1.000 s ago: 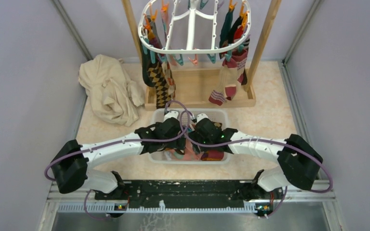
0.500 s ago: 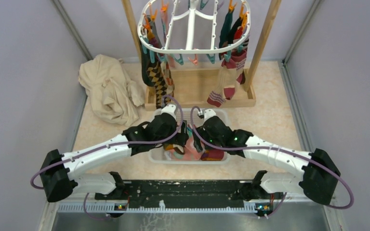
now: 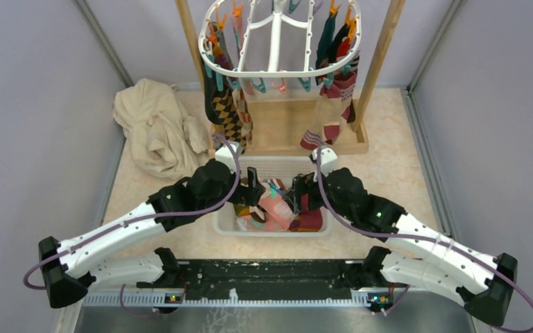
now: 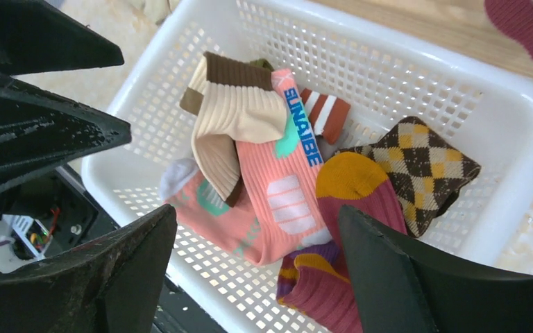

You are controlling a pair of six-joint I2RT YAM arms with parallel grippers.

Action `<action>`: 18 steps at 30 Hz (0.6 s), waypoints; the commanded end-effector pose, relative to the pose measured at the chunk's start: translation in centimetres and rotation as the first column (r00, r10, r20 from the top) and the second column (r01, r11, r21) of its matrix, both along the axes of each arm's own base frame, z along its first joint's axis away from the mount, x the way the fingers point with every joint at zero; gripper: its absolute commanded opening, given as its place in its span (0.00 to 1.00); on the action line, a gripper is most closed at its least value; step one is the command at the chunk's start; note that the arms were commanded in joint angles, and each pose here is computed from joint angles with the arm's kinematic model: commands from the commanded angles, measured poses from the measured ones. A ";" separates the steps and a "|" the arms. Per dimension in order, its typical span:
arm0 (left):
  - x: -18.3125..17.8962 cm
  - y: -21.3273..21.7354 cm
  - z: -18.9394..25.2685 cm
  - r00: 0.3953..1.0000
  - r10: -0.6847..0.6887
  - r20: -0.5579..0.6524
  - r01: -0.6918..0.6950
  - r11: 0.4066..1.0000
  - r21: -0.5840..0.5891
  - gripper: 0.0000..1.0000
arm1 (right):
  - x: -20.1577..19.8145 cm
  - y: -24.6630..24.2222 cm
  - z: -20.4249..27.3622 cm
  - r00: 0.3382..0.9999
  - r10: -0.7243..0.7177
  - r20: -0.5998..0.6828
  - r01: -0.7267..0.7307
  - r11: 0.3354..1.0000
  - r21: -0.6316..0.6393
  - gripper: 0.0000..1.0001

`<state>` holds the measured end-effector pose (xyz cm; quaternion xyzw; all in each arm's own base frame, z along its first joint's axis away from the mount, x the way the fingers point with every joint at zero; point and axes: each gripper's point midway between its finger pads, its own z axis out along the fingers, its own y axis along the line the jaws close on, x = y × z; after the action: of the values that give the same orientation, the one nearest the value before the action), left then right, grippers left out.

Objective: Remove the socks clipped to the hanger
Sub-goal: Remove the sock from the hanger.

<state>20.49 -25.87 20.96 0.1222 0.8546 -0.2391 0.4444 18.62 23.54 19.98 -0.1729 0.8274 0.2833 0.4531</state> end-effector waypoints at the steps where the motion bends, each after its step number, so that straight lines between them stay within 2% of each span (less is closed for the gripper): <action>1: -0.3 1.5 2.2 0.998 0.021 0.055 -0.019 0.999 -0.030 0.99 | -0.1 -1.7 1.9 0.997 -0.053 0.064 0.050 0.998 0.048 0.87; 10: -1.6 5.0 0.6 0.996 0.083 0.040 -0.082 0.996 -0.016 0.99 | -1.5 -5.5 -1.3 0.986 -0.168 -0.012 0.168 0.985 0.028 0.87; 18: -2.4 6.1 0.0 0.994 0.109 0.006 -0.108 0.994 -0.031 0.99 | -2.0 -6.0 -1.6 0.977 -0.206 -0.063 0.210 0.975 0.068 0.87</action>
<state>18.51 -20.38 20.82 0.0837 0.8533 -0.2237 0.4635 16.44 17.62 17.45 -0.0901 0.8470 0.2574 0.4563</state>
